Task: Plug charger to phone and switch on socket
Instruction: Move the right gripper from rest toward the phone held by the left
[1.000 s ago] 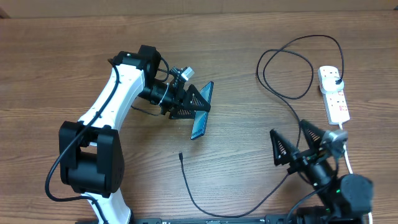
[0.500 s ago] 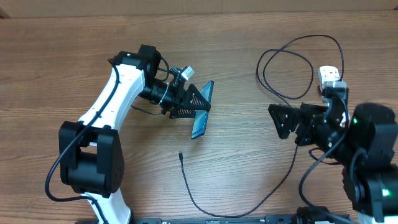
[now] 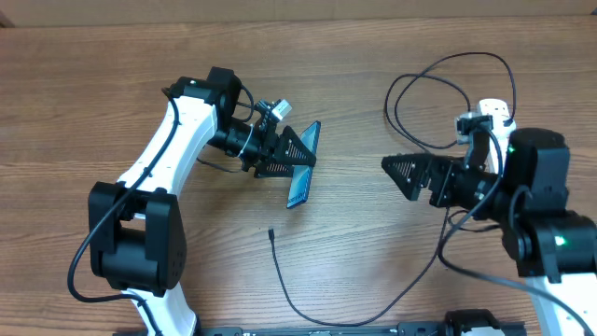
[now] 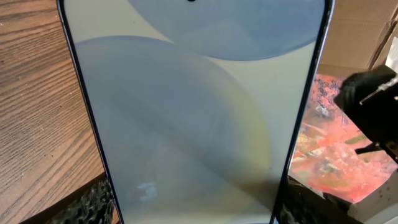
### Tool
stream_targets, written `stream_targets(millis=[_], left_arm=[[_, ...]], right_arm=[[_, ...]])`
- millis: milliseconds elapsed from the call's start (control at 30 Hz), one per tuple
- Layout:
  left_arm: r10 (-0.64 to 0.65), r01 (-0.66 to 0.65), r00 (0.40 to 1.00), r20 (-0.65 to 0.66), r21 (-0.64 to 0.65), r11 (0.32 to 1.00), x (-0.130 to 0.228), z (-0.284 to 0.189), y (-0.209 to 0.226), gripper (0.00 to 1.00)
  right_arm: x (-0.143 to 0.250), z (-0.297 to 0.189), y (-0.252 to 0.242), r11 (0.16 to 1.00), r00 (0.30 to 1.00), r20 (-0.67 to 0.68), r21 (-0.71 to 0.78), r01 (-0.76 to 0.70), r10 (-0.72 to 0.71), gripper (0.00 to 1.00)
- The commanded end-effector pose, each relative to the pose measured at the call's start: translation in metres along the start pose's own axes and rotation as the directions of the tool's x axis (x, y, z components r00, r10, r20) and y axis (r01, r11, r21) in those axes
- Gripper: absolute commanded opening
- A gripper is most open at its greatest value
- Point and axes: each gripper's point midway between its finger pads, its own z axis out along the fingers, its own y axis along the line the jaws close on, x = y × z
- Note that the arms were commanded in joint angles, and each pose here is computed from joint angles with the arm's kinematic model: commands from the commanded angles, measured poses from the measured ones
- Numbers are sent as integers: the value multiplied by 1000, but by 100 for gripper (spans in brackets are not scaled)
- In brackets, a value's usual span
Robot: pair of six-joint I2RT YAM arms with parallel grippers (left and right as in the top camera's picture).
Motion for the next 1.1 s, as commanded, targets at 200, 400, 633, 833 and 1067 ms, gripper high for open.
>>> stream_targets(millis=[200, 400, 633, 833, 1067], left_arm=[[58, -59, 998, 25, 51, 997, -2, -7, -19, 61], [58, -59, 998, 25, 51, 997, -2, -7, -19, 61], [43, -44, 999, 18, 52, 998, 0, -7, -20, 61], [44, -45, 999, 18, 52, 998, 0, -7, -20, 61], [48, -48, 999, 9, 43, 998, 2, -4, -19, 61]], right_arm=[[2, 22, -5, 991, 986, -109, -30, -131, 127, 100], [11, 38, -21, 980, 963, -184, 14, -198, 198, 100], [18, 46, -26, 974, 948, -230, 23, -223, 222, 100], [23, 49, -20, 978, 946, -251, 12, -206, 203, 100], [22, 50, -17, 980, 949, -248, 4, -197, 192, 100]])
